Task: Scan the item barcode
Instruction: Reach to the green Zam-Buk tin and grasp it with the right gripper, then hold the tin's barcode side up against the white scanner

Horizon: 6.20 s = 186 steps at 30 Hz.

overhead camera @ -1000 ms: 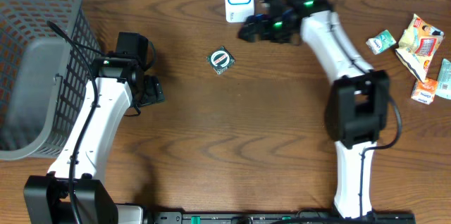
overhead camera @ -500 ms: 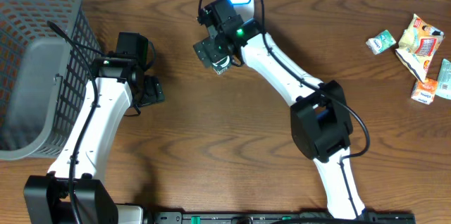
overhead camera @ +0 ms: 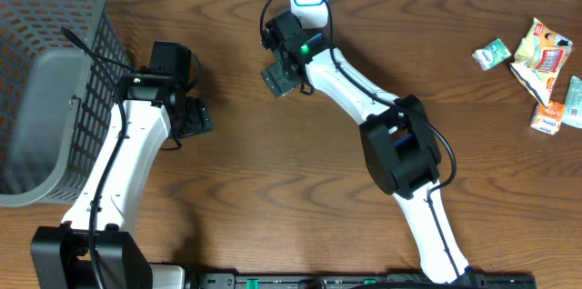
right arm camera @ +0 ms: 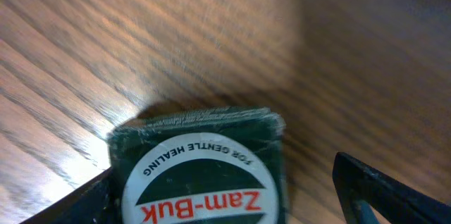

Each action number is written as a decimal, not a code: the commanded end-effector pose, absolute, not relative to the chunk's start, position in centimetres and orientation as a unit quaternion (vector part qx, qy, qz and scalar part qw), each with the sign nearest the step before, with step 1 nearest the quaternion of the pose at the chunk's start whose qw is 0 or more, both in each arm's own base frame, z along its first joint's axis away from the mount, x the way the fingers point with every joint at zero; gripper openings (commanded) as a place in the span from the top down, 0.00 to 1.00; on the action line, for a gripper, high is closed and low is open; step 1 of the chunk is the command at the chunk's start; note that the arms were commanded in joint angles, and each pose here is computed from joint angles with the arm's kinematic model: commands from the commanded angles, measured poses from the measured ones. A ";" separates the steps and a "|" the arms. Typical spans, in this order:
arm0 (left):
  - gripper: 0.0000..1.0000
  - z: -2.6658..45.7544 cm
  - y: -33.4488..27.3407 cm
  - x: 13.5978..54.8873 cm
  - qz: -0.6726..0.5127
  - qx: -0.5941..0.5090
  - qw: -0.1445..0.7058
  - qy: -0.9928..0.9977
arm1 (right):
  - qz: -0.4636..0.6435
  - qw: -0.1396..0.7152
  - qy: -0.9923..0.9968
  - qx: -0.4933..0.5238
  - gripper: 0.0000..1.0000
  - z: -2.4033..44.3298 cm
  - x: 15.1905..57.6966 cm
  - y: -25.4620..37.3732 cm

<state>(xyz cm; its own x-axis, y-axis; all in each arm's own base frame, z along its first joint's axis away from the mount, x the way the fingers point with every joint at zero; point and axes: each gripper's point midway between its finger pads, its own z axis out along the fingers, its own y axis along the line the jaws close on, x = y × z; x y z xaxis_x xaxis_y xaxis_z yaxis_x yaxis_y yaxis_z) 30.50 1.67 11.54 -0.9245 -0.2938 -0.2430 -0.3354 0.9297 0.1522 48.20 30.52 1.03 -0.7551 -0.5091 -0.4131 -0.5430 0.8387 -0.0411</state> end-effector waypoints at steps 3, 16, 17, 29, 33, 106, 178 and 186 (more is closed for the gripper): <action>0.02 11.4 1.9 30.3 0.101 -0.169 0.107 0.975 | 0.036 0.195 0.936 -0.291 0.23 -0.3 47.5 30.6; 0.02 11.4 1.9 30.3 0.101 -0.169 0.107 0.975 | 0.026 0.163 0.945 -0.283 0.53 -2.4 46.6 29.9; 0.02 11.4 1.9 30.3 0.101 -0.169 0.107 0.975 | 0.026 0.165 0.946 -0.279 0.54 -2.2 46.7 29.9; 0.02 11.4 1.9 30.3 0.101 -0.169 0.107 0.975 | 0.063 0.318 0.927 -0.189 0.56 11.0 54.5 27.6; 0.03 11.4 1.9 30.3 0.101 -0.169 0.107 0.975 | 0.080 0.398 0.901 -0.149 0.56 15.2 58.5 26.1; 0.02 11.5 1.9 30.3 0.101 -0.169 0.107 0.975 | 0.084 0.351 0.931 -0.059 0.07 8.2 60.4 21.7; 0.02 11.4 1.9 30.3 0.101 -0.169 0.107 0.975 | -0.134 0.402 0.891 -0.160 0.43 13.0 60.4 19.4; 0.02 11.5 1.9 30.3 0.101 -0.169 0.107 0.975 | -0.278 0.444 0.810 -0.265 0.43 17.3 62.2 19.8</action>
